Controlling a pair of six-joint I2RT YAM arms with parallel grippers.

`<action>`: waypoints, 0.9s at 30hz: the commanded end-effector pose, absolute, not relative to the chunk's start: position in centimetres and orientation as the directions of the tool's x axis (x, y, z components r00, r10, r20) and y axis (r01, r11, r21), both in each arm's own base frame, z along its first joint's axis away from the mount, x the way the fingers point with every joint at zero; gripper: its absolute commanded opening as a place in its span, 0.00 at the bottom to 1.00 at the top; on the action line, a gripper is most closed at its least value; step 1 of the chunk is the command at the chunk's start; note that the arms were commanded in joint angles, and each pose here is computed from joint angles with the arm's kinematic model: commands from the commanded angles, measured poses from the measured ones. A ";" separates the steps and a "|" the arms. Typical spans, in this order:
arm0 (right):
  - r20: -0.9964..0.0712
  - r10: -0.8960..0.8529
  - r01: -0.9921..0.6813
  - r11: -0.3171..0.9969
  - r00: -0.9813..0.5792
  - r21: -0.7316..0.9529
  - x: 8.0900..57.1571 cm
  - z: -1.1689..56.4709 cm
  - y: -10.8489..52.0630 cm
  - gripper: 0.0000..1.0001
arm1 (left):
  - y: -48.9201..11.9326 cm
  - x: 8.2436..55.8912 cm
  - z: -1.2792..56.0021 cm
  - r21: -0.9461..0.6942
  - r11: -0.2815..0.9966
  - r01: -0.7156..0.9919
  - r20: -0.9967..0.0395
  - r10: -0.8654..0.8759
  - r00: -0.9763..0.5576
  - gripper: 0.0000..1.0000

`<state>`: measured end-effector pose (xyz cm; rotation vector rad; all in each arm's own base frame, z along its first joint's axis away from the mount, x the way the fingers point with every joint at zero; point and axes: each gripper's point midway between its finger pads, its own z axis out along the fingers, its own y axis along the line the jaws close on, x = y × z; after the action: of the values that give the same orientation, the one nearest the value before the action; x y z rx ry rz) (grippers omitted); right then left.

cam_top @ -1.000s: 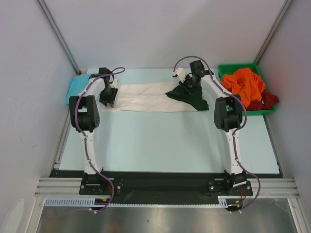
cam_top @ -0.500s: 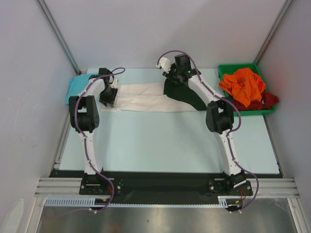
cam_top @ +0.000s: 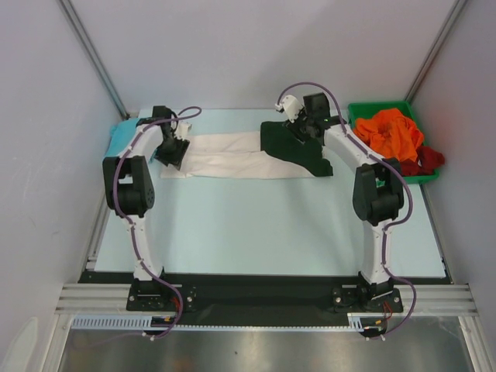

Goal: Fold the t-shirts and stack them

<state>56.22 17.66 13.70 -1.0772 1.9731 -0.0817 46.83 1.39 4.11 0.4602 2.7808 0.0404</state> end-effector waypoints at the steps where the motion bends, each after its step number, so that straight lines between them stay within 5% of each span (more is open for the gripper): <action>1: -0.693 -0.662 -0.671 0.654 -0.285 -0.349 53.0 16.3 17.7 0.50 | 1.1 46.5 9.5 0.167 0.843 0.512 -0.401 0.532 -0.746 0.56; 13: -0.681 -0.640 -0.675 0.680 -0.355 -0.287 51.8 15.5 17.1 0.50 | 0.9 42.4 6.2 0.195 0.557 0.807 -0.162 0.830 -0.533 0.57; 27: -0.672 -0.656 -0.694 0.659 -0.343 -0.290 50.9 15.4 17.6 0.51 | 1.6 45.2 4.3 0.171 0.545 0.821 -0.085 0.838 -0.539 0.56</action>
<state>51.16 17.24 12.47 -1.0575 2.1306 0.0588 45.19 1.49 3.73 1.3478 2.6306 0.1615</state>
